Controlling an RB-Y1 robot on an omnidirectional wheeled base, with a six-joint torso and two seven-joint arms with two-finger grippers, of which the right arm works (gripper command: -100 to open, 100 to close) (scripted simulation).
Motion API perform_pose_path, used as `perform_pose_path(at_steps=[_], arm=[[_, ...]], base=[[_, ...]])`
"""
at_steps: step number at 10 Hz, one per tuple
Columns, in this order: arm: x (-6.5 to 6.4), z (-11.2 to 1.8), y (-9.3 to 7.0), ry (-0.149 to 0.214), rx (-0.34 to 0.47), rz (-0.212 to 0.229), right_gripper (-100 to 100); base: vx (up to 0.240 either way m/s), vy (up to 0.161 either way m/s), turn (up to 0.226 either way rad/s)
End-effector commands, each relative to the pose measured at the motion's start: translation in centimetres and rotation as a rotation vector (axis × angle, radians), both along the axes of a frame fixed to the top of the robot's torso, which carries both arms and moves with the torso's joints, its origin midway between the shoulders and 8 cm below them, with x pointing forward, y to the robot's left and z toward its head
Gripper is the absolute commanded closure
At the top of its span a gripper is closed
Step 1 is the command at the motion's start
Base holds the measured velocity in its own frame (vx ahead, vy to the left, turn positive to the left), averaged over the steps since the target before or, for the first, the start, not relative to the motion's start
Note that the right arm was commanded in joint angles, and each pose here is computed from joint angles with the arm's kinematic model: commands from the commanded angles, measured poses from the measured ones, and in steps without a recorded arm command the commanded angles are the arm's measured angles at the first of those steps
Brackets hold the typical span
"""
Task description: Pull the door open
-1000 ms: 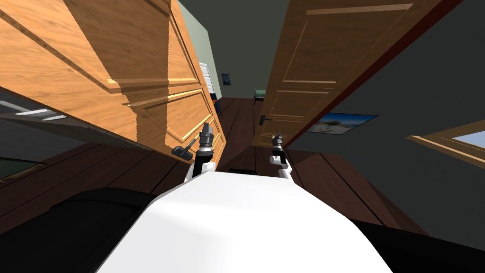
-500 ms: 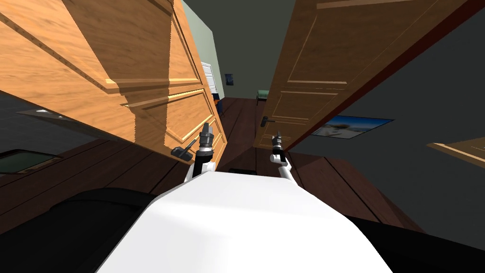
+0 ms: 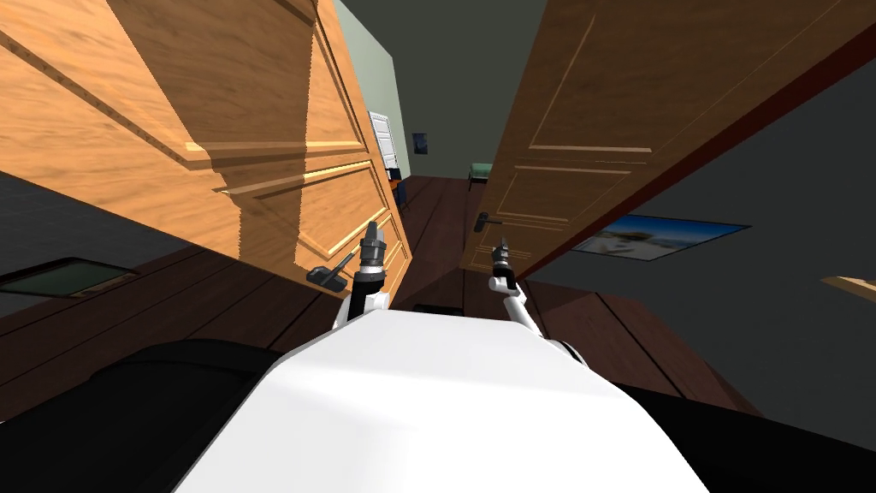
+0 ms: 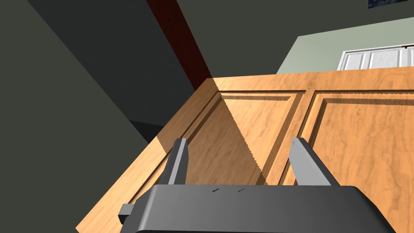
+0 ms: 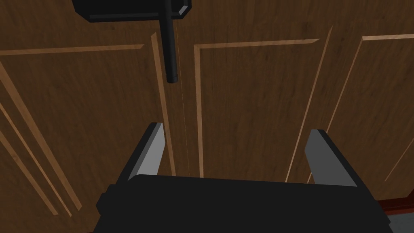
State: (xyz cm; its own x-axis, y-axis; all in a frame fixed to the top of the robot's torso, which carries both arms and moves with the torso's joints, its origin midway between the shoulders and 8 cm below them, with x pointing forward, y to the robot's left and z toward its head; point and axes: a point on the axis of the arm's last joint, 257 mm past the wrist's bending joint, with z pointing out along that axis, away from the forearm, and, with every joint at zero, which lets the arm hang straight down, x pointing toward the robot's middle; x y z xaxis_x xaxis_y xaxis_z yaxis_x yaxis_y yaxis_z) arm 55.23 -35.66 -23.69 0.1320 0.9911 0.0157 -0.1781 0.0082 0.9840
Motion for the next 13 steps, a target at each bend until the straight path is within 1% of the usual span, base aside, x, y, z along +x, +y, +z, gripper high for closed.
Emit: perform_pose_path(at_steps=[1,3,4,5,9,13], arm=[[0.6,-0.7,-0.6,0.018,0.002,-0.01,-100],[1.1,-1.9,-1.7,0.051,0.005,-0.027,-100],[1.5,-2.1,-2.1,0.059,0.006,-0.034,-100],[1.4,-2.3,-2.2,0.064,0.006,-0.035,-100],[2.3,-3.7,-4.0,0.109,0.011,-0.066,-100],[2.8,-4.7,-5.5,0.143,0.015,-0.095,-100]], base=[[0.081,-0.036,0.103],[0.077,-0.047,0.1],[0.077,-0.03,0.093],[0.06,-0.02,0.039],[0.064,-0.034,0.08],[0.069,-0.036,0.069]])
